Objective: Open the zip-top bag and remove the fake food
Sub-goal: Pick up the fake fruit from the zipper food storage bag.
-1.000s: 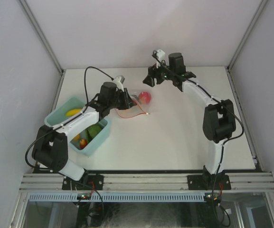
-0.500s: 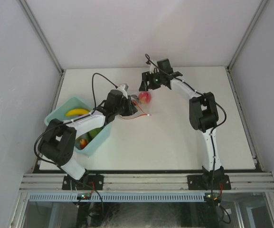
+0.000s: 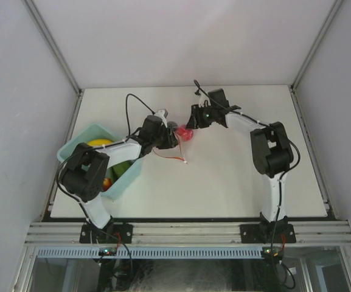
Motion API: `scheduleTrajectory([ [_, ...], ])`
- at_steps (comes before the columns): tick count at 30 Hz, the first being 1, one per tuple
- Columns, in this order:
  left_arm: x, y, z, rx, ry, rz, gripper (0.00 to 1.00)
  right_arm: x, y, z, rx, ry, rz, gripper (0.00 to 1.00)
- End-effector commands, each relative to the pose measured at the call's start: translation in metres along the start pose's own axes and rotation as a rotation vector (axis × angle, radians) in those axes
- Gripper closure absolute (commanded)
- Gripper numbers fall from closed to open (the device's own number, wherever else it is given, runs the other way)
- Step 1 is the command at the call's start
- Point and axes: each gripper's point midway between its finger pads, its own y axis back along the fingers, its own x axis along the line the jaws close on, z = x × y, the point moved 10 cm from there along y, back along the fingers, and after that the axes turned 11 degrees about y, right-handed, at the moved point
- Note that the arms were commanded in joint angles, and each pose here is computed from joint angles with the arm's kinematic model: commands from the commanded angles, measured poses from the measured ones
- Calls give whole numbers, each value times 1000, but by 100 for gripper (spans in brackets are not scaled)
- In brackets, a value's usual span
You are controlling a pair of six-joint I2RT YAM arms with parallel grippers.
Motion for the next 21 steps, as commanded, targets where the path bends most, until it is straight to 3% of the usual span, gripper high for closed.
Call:
scheduleTrajectory([
  [1, -20, 3, 18, -44, -71, -95, 59, 16, 19, -25, -13, -70, 38, 70],
  [5, -22, 17, 4, -43, -123, -141, 58, 33, 32, -32, -15, -60, 62, 77],
  [10, -17, 39, -8, -74, -108, -170, 58, 50, 51, -35, -34, -20, 87, 78],
  [14, -15, 57, -8, -122, -102, -157, 60, 56, 73, -31, -110, 27, 48, 70],
  [21, -7, 74, 0, -172, -82, -22, 84, 46, 92, -5, -276, 60, 19, 50],
])
